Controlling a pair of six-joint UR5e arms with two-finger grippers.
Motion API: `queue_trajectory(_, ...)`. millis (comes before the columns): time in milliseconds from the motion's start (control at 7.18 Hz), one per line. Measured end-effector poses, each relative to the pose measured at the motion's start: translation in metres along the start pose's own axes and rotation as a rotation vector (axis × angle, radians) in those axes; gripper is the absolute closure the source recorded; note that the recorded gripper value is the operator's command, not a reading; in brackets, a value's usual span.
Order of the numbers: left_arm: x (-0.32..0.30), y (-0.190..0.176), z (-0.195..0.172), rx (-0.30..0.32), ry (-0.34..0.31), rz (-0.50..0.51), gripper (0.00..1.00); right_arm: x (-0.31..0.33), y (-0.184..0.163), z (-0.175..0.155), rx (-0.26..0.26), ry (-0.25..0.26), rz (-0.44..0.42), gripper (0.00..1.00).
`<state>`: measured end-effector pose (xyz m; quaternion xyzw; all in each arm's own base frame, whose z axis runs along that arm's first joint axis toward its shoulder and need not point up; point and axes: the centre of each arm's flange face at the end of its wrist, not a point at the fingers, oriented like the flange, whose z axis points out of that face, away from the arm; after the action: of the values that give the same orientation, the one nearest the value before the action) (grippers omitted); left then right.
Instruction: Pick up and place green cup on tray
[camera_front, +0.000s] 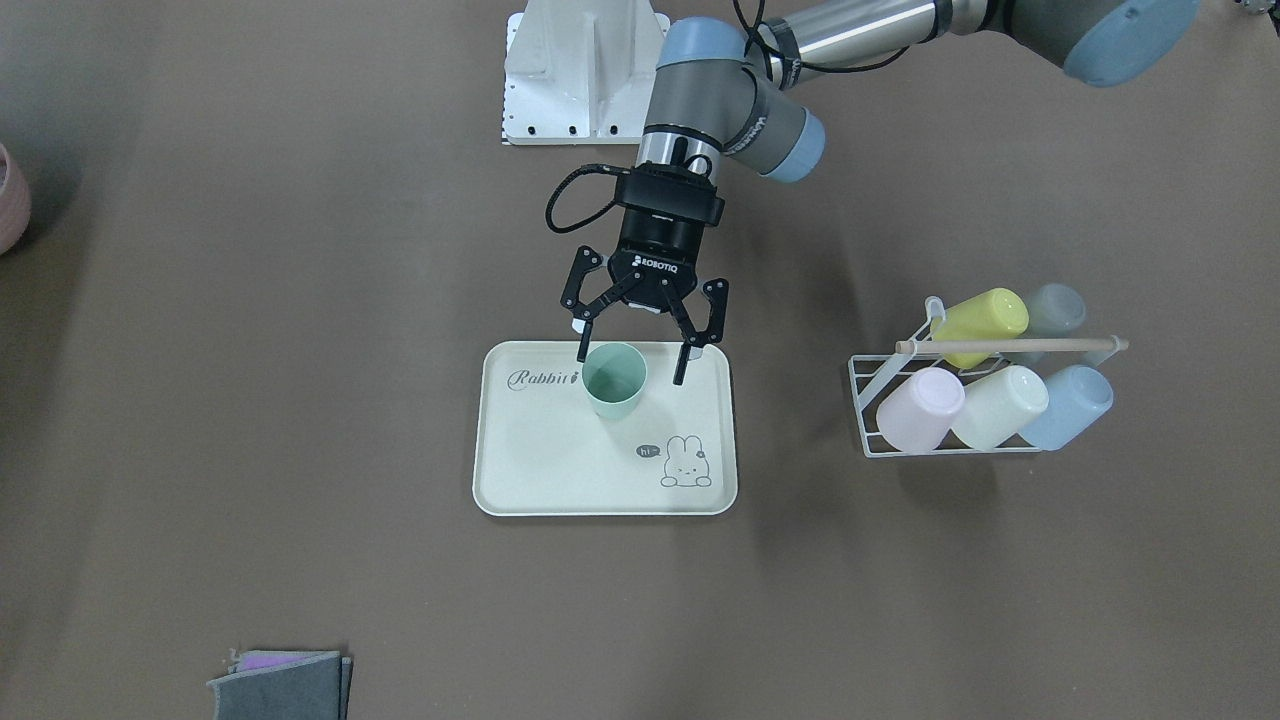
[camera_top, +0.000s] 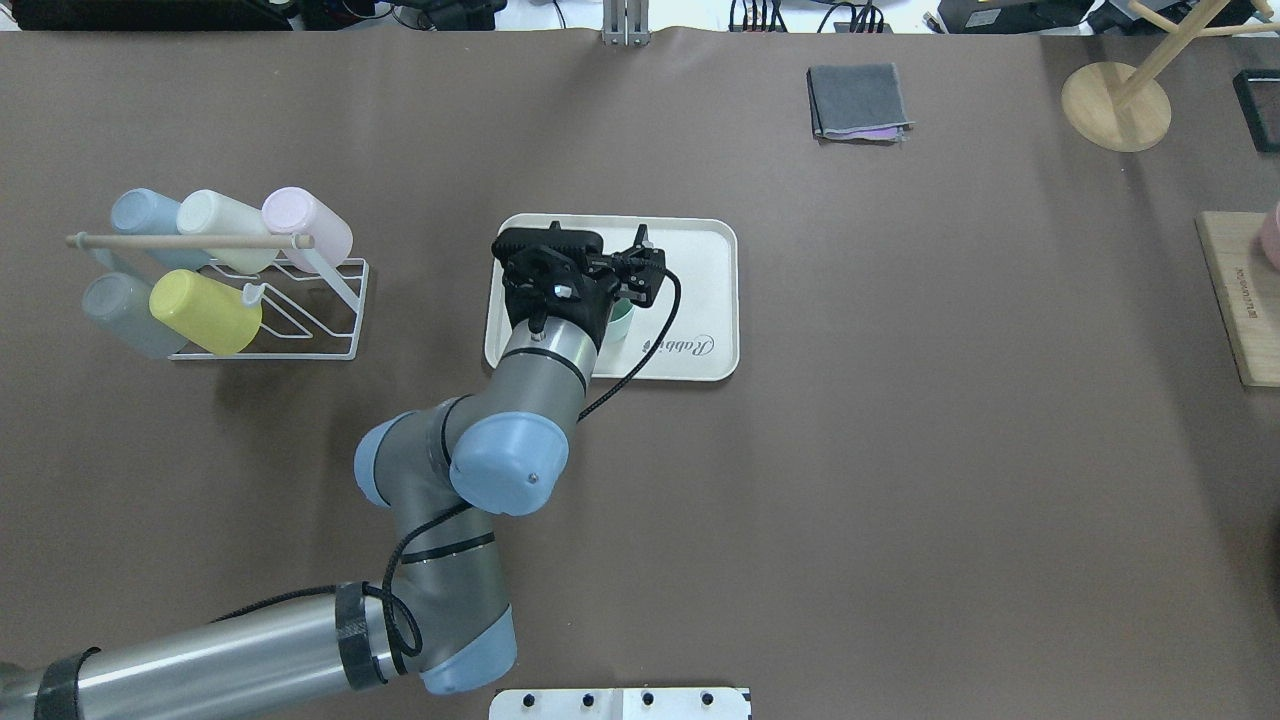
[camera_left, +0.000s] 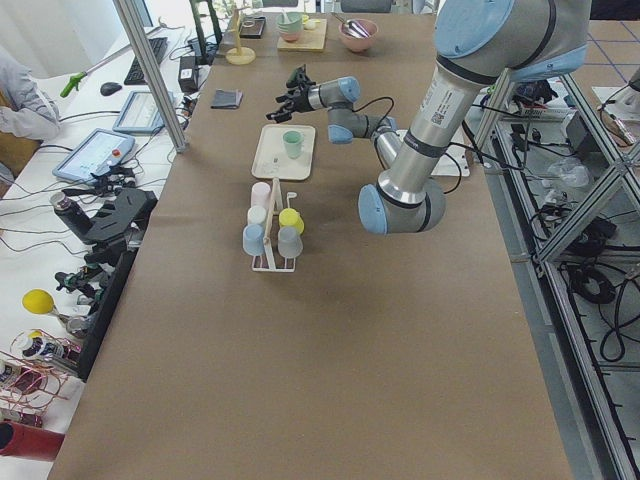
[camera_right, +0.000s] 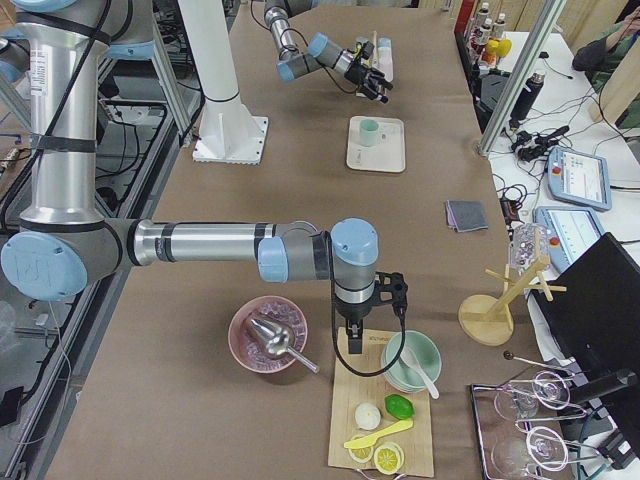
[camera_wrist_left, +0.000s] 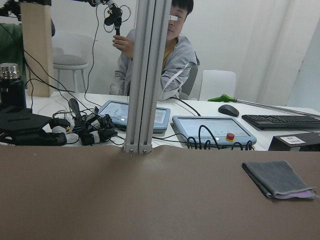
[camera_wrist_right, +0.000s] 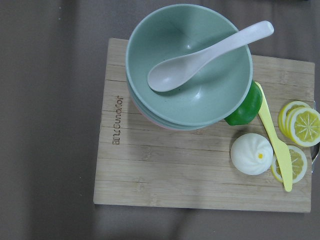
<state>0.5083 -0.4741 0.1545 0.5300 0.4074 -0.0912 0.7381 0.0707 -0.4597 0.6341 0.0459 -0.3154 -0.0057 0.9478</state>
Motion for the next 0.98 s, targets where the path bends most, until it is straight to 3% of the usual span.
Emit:
queue_trajectory(139,-0.025,-0.026,0.002,-0.048,0.014,0.068,0.02,0.000,0.000,0.000,0.000,0.000,0.000,0.00)
queue_trajectory(418,-0.128,-0.066,0.020,-0.250,-0.044,0.123,0.02,0.000,0.000,0.000,0.000,0.001,0.000,0.00)
queue_trajectory(697,-0.267,-0.098,0.018,-0.490,-0.119,0.034,0.02,0.000,0.000,0.000,0.001,0.005,-0.001,0.00)
queue_trajectory(975,-0.416,-0.107,-0.020,-0.746,-0.196,-0.096,0.02,0.000,0.000,0.000,0.001,0.004,-0.001,0.00)
